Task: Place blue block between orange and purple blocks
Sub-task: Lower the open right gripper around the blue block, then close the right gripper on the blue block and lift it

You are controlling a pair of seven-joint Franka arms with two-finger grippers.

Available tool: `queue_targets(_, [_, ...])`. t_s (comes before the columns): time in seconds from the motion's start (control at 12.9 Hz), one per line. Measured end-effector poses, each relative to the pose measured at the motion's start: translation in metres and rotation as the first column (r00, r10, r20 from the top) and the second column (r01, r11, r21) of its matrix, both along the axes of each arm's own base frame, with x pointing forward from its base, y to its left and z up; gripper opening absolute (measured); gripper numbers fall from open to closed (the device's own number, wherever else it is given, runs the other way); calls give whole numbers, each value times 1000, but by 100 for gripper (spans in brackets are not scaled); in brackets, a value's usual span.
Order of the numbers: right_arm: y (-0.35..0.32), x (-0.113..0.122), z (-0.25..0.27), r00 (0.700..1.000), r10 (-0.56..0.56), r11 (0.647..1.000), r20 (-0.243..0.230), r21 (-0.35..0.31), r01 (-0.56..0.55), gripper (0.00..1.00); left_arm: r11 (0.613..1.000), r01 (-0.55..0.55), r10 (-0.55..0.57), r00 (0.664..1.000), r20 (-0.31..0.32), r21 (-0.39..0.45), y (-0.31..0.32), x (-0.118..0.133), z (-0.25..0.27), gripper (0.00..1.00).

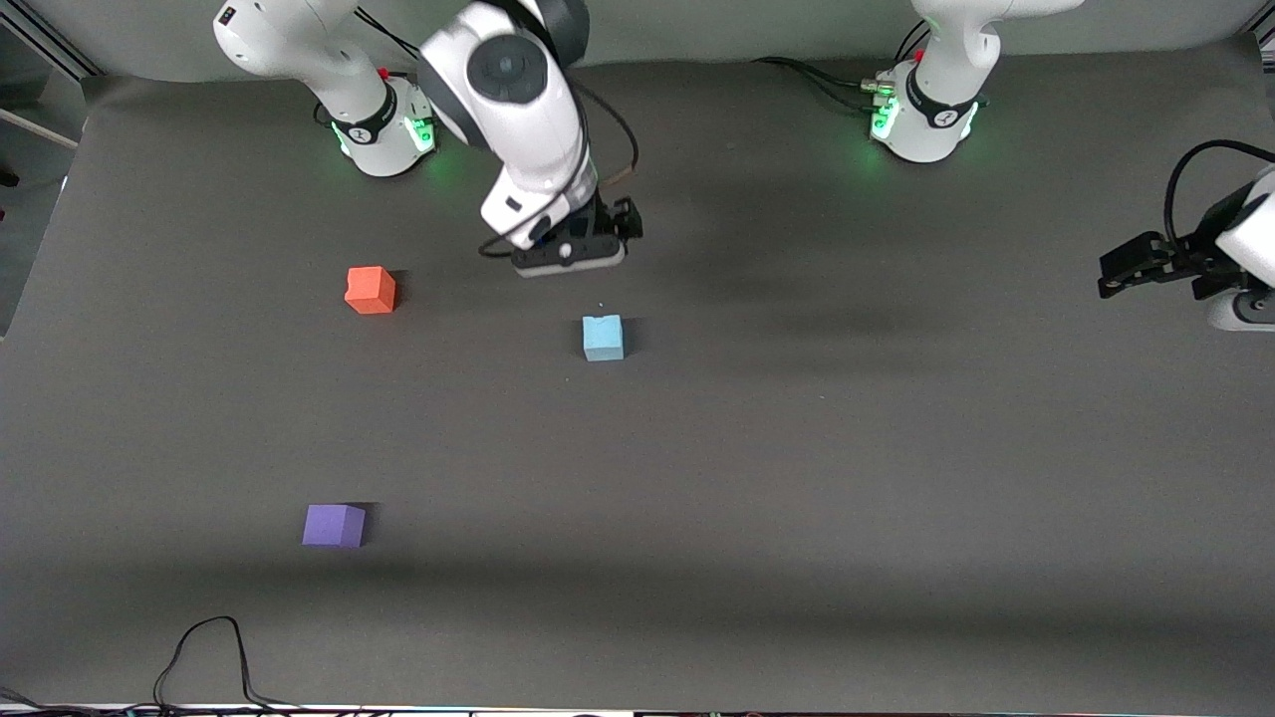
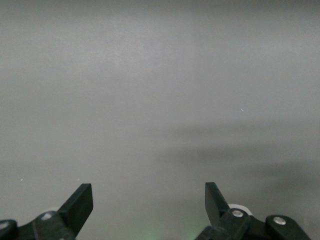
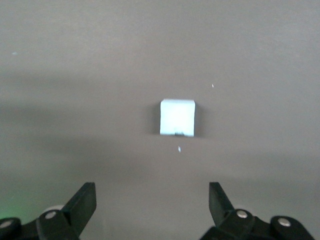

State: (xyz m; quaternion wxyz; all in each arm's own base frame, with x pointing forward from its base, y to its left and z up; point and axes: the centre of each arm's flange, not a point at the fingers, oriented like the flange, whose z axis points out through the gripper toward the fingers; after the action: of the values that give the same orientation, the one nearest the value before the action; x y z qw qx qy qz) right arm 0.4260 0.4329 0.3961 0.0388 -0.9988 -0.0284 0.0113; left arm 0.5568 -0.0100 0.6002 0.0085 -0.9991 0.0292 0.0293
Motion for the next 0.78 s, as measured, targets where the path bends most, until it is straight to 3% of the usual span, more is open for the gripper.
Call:
queue_targets(0.39, [-6,0,-150,1000,-10,998,-3,-70,10,100,1000,-4,4,1000,6,0,4,-5,7,100])
queue_targets(0.78, [-6,1,-216,999,-49,996,11,-70,49,100,1000,-2,2,1000,7,0,4,-5,8,100])
